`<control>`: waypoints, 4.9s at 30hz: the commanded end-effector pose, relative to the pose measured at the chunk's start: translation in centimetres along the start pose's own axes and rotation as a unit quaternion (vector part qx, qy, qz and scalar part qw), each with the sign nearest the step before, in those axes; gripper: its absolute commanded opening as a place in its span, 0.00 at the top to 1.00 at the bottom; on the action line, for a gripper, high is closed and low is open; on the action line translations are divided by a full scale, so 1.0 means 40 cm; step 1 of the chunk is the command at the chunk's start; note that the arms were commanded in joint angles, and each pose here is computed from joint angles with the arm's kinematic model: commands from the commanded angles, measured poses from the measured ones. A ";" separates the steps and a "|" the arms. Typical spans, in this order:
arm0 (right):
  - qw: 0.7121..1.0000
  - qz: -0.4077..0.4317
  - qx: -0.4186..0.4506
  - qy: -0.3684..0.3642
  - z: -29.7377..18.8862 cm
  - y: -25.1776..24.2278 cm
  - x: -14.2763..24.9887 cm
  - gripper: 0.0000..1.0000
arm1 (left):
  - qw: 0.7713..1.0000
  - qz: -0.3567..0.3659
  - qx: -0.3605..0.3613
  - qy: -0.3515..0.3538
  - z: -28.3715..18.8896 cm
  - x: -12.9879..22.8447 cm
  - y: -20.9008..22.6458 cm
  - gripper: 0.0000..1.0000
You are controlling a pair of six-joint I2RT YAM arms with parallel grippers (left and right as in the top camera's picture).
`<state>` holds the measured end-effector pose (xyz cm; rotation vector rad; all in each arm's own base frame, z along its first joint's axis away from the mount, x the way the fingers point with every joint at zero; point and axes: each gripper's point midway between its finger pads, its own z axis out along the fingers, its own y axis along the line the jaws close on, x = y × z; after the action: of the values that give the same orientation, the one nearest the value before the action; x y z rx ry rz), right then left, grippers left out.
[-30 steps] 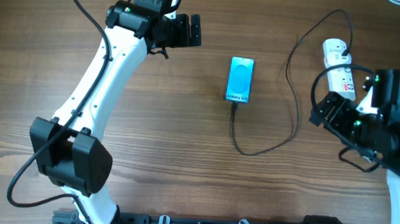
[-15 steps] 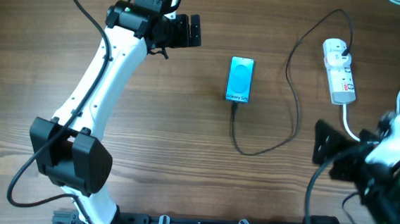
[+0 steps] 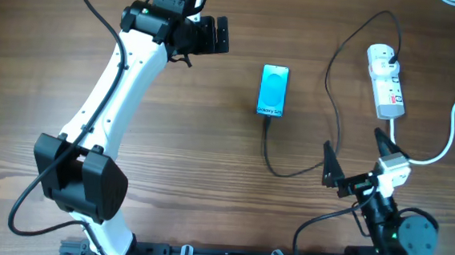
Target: Plug charger to phone and switch on socket
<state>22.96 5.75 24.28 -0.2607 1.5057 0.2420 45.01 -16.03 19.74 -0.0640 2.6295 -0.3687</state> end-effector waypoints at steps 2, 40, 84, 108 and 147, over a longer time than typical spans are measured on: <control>0.999 -0.016 -0.001 -0.043 0.003 0.001 0.031 0.01 | 1.000 0.008 -0.005 0.002 0.004 0.004 0.005 0.00; 0.994 0.013 0.109 0.025 0.001 -0.095 0.173 0.00 | 1.000 0.008 -0.006 0.002 0.004 0.003 0.005 0.00; 0.994 0.008 0.107 0.024 0.002 -0.094 0.171 0.00 | 0.991 -0.007 -0.088 -0.102 -0.189 0.335 0.252 0.00; 0.994 0.008 0.107 0.024 0.002 -0.094 0.171 0.00 | 0.903 -0.007 0.011 -0.429 -0.216 0.483 0.352 0.00; 0.994 0.008 0.107 0.024 0.002 -0.094 0.171 0.00 | 0.871 0.093 -0.064 -0.478 -0.249 0.455 0.391 0.00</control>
<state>24.59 2.43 17.29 -0.1017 1.5779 0.0897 24.61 -0.58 15.85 -0.0221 1.6470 -0.0554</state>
